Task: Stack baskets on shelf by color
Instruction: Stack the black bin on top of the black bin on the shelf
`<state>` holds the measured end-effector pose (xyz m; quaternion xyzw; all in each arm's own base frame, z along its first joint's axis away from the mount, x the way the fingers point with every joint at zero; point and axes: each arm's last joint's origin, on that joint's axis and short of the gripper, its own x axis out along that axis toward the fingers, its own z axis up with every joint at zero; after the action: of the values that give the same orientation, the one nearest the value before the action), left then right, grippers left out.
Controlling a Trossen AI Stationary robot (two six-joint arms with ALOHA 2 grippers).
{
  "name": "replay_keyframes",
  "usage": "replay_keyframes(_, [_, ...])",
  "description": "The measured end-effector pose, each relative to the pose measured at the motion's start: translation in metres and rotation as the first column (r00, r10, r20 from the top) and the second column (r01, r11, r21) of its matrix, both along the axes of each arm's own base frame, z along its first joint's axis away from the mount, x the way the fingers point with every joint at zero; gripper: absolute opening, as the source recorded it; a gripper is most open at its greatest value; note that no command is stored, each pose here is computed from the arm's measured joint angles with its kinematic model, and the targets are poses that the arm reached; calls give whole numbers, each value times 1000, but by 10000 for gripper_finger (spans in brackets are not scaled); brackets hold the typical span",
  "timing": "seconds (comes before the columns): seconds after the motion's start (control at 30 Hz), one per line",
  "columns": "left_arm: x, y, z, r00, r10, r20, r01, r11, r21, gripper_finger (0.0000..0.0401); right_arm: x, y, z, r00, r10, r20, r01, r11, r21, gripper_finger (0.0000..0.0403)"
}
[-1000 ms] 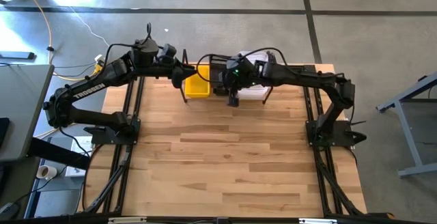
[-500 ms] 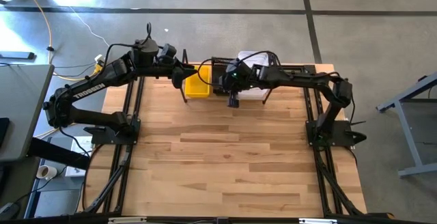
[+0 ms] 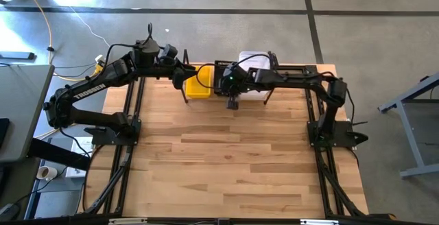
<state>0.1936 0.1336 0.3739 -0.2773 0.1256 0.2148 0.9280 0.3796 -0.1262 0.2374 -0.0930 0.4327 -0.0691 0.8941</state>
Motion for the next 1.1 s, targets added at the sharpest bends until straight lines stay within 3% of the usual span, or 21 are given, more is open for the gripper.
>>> replay_keyframes(0.6, [0,0,0,1000,-1,0,1,1000,0,152,-1,-5,-13,998,2,-66,0,1000,22,0])
replay_keyframes(1.1, [0,0,0,1000,1,0,-1,1000,1,152,0,-6,-12,998,-15,-64,14,1000,-18,4])
